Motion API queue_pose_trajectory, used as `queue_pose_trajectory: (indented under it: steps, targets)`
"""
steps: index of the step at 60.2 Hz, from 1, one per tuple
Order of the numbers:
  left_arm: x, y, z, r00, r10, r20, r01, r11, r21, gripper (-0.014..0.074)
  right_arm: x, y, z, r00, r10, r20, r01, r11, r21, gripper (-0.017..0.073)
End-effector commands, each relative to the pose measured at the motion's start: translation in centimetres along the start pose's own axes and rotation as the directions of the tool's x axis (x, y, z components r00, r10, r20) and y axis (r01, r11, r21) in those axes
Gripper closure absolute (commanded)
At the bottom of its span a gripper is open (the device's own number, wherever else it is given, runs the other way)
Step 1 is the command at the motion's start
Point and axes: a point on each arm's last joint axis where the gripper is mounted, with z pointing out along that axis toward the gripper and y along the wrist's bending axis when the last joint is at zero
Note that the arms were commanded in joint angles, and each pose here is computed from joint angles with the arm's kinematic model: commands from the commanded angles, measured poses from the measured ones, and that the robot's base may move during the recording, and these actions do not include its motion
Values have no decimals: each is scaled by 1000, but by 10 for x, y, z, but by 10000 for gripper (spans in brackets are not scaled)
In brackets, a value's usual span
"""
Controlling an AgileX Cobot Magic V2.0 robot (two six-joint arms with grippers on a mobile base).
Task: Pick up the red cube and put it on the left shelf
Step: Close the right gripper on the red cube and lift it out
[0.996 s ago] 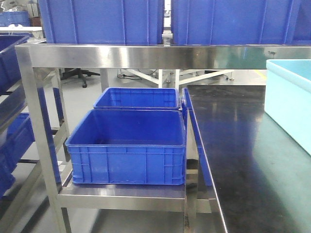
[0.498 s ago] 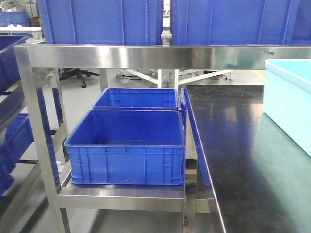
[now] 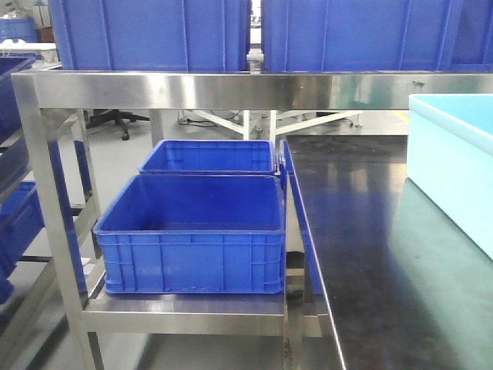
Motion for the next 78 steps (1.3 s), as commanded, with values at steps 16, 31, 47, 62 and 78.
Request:
queue_pose_trajectory:
  steps: [16, 31, 47, 62, 78]
  targets:
    - [-1, 0, 0, 997, -5, 79, 5, 1000, 3, 492, 46, 18, 13, 997, -60, 50, 64, 994, -89, 505]
    - [-1, 0, 0, 997, -5, 79, 5, 1000, 3, 492, 68, 26, 13, 995, -87, 53, 94, 987, -133, 505]
    - [-1, 0, 0, 997, -5, 79, 5, 1000, 3, 492, 69, 27, 11, 994, -91, 59, 99, 985, -142, 505]
    - [-1, 0, 0, 997, -5, 79, 5, 1000, 3, 492, 71, 27, 12, 995, -95, 33, 99, 985, -142, 505]
    - [-1, 0, 0, 997, -5, 79, 5, 1000, 3, 492, 71, 27, 12, 995, -95, 34, 99, 985, -142, 505]
